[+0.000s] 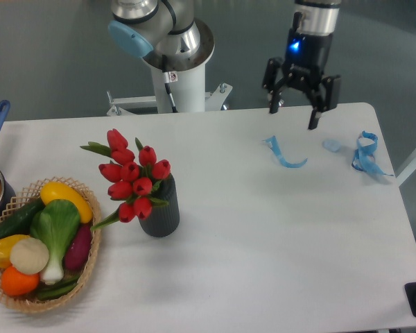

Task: Pick up the flowers from the vase
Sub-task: 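Move the open gripper toward the red tulips in the grey vase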

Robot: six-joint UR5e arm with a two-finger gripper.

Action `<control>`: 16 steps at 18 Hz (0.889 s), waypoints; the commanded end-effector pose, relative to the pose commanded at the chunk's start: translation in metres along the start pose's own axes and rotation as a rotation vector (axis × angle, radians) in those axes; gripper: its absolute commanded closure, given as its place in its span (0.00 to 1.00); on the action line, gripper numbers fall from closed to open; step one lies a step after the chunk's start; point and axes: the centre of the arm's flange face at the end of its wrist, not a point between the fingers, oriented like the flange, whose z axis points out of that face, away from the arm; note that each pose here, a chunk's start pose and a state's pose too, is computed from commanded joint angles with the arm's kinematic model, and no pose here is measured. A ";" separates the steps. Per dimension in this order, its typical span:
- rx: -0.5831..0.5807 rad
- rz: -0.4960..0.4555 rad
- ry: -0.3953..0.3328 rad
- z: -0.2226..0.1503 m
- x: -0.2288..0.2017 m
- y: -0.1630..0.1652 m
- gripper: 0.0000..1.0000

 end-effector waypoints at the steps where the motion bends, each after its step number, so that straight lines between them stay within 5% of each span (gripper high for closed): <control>1: 0.023 -0.001 0.022 0.009 0.007 -0.004 0.00; 6: 0.249 -0.065 0.099 0.036 0.034 -0.012 0.00; 16: 0.329 -0.105 0.202 0.060 0.065 -0.054 0.00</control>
